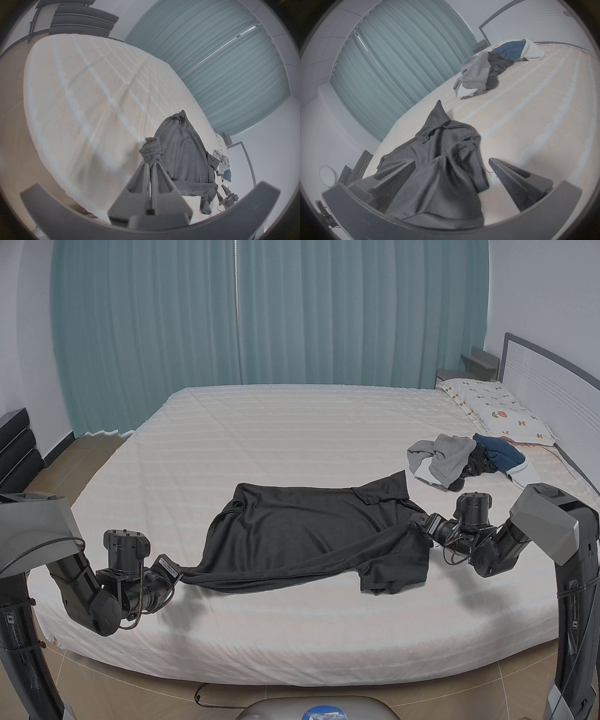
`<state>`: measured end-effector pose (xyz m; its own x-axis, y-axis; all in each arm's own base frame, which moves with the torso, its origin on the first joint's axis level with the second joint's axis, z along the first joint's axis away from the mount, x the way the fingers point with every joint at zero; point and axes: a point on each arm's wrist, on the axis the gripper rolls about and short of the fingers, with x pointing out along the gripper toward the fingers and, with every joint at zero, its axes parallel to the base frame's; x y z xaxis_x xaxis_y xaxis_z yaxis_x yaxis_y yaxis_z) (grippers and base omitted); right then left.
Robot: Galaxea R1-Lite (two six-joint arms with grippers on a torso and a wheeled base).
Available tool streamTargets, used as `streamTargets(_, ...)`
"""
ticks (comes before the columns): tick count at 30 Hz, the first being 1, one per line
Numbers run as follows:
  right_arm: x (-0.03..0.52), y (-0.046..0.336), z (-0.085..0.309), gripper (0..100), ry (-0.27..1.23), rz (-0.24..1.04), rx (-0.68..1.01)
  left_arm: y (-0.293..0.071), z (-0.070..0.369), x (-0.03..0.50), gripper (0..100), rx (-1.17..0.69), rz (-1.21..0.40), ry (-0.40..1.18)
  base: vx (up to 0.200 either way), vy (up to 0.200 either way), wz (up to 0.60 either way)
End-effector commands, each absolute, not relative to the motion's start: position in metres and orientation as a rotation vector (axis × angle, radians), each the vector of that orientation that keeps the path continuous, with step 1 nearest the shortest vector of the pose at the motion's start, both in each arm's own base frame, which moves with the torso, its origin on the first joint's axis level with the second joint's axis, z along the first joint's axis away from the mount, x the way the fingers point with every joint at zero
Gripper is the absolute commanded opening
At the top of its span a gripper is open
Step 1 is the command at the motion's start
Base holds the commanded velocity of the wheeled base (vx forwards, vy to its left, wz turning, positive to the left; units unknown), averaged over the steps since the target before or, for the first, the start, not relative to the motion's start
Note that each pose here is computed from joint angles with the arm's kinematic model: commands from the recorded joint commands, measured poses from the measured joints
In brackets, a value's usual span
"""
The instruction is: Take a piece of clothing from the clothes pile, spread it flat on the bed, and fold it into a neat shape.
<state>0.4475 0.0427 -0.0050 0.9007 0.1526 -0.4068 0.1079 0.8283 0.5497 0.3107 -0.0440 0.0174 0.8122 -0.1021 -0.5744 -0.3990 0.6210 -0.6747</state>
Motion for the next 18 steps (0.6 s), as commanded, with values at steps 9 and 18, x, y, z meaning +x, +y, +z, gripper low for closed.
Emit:
streamTargets(9,0.358,0.043,0.011,100,0.665,0.12,0.639,-0.044,0.017,0.305,0,-0.891,0.186,0.631,0.0,0.0,0.0)
streamTargets(18,0.353,0.077,0.004,100,0.738,0.143,0.732,-0.045,0.017,0.305,0,-0.888,0.184,0.634,0.0,0.0,0.0)
